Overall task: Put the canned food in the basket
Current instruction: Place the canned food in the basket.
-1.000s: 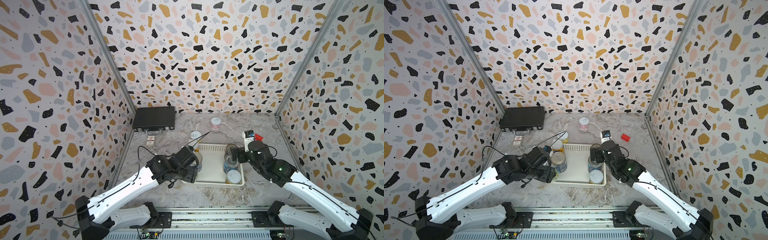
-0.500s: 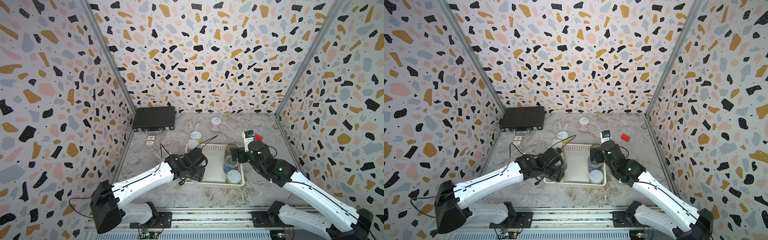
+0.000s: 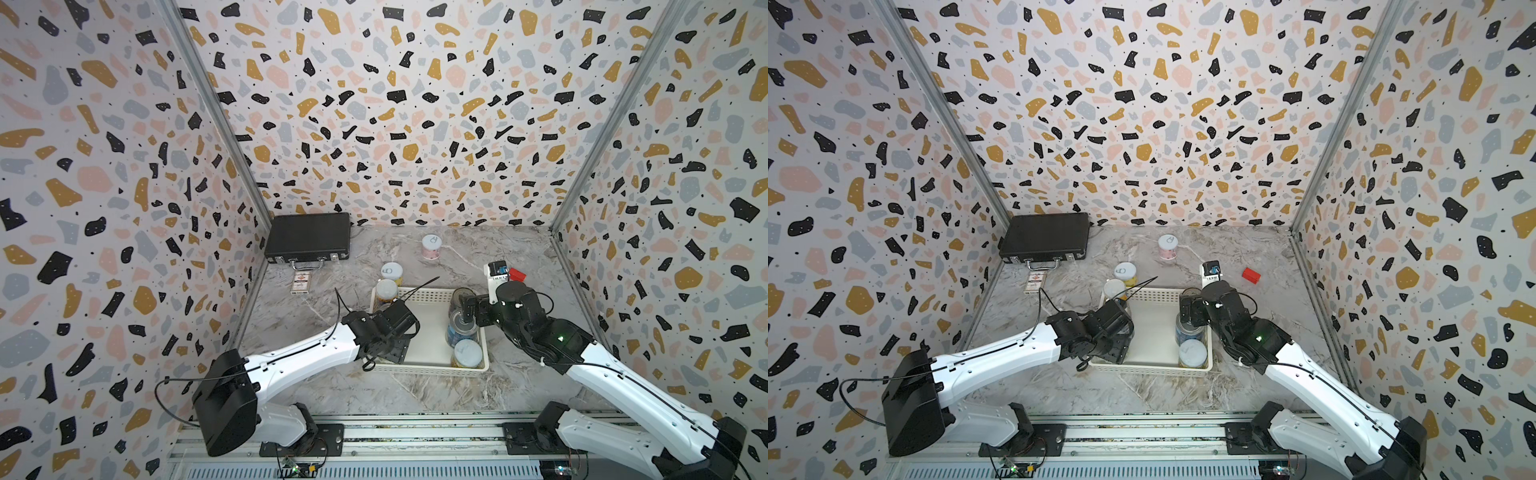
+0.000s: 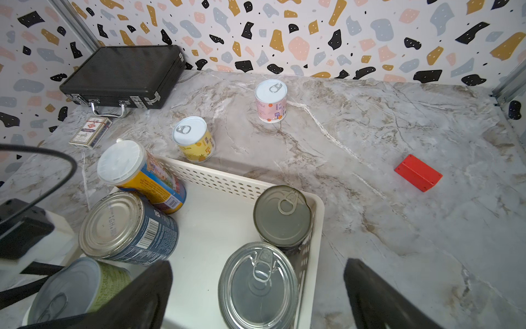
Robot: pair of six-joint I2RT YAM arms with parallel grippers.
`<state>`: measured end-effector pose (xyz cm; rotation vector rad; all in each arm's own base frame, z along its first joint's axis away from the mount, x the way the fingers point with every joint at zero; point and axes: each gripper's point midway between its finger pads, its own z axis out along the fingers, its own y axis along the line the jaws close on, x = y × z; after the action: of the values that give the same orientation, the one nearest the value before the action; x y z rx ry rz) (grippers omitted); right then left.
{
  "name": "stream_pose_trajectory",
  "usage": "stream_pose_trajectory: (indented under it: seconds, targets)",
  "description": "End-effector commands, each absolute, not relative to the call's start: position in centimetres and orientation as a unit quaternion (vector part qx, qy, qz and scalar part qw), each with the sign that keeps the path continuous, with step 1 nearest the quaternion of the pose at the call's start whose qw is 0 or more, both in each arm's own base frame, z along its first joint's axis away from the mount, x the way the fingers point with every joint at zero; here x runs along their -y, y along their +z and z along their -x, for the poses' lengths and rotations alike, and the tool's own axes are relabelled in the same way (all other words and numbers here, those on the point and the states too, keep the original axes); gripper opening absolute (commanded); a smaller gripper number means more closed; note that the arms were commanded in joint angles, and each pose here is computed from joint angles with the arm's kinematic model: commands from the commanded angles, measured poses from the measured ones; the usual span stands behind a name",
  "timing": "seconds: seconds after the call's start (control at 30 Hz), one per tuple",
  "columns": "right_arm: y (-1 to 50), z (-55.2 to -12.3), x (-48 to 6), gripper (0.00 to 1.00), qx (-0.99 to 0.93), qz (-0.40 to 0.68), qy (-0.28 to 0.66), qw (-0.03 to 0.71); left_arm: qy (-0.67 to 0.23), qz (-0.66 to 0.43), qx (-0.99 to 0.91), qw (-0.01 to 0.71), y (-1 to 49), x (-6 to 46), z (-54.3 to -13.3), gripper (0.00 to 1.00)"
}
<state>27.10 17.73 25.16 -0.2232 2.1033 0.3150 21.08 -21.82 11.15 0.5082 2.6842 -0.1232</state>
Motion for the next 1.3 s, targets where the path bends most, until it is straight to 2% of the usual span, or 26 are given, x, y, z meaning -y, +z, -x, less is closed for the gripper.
stream_pose_trajectory:
  seconds: [0.0, 0.4, 0.6, 0.93, 1.0, 1.17, 1.27]
  targets:
    - [26.4, -27.1, -17.5, 1.0, -0.859, 0.084, 0.133, 0.488, -0.044, -0.167, -0.949, 0.264, 13.3, 21.6, -23.0, 0.43]
    - [26.3, -27.1, -17.5, 1.0, -0.86, 0.084, 0.132, 0.486, -0.021, -0.167, -0.944, 0.283, 12.3, 21.3, -24.0, 0.43]
    - [26.3, -27.1, -17.6, 1.0, -0.86, 0.085, 0.134, 0.485, -0.033, -0.159, -0.954, 0.251, 10.2, 21.7, -23.2, 0.43]
    - [26.0, -27.2, -17.8, 1.0, -0.862, 0.086, 0.134, 0.48, 0.005, -0.136, -0.966, 0.218, 6.9, 20.4, -22.6, 0.47]
    - [25.9, -27.2, -17.8, 1.0, -0.863, 0.086, 0.134, 0.48, 0.012, -0.131, -0.968, 0.216, 6.7, 20.0, -22.5, 0.5]
    - [25.8, -27.2, -17.9, 1.0, -0.864, 0.087, 0.134, 0.478, 0.023, -0.124, -0.97, 0.208, 6.1, 19.3, -22.2, 0.71]
    - [25.8, -27.2, -17.9, 1.0, -0.864, 0.088, 0.135, 0.478, 0.028, -0.124, -0.971, 0.202, 5.8, 19.0, -21.8, 0.79]
